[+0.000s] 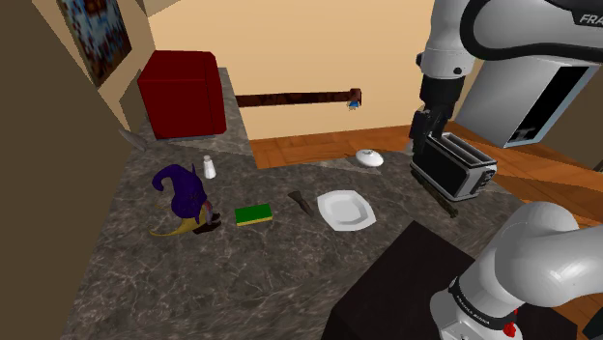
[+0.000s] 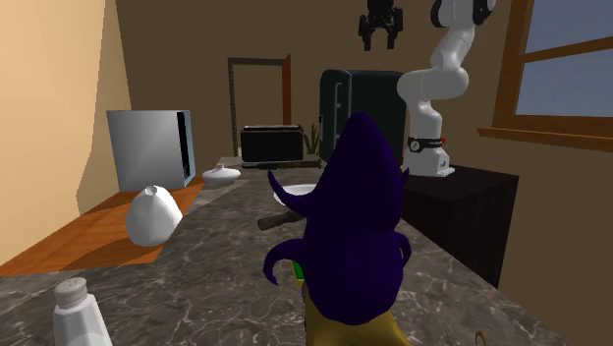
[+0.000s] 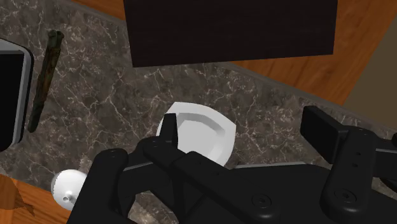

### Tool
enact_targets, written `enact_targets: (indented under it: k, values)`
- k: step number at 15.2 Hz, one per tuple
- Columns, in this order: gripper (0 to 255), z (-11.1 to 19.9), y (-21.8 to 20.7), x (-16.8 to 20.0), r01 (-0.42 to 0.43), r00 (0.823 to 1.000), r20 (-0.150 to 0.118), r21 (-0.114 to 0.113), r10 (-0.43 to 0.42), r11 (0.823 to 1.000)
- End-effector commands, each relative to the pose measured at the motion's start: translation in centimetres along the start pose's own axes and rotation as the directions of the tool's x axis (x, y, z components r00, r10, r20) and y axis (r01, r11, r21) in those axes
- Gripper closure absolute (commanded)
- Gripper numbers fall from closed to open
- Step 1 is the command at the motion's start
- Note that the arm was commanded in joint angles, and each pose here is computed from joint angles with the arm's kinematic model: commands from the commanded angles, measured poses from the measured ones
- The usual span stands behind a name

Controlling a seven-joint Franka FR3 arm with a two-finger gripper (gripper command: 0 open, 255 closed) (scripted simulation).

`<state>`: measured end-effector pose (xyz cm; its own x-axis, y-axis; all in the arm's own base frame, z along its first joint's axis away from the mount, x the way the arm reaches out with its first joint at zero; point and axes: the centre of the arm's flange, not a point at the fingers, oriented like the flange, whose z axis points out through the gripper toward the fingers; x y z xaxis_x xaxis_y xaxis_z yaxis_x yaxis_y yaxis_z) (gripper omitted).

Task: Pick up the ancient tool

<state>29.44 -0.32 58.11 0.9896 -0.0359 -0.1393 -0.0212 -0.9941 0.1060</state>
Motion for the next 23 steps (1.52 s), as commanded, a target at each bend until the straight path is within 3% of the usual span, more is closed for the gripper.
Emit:
enact_targets:
  k: [1, 23]
  values:
    - [0, 0.0, 0.0, 0.0, 0.0, 1.0, 0.0, 0.0, 0.0, 1.0]
    - [0, 19.6, -5.3, 19.7, -0.11, 0.991, -0.072, 0.014, 0.111, 0.994]
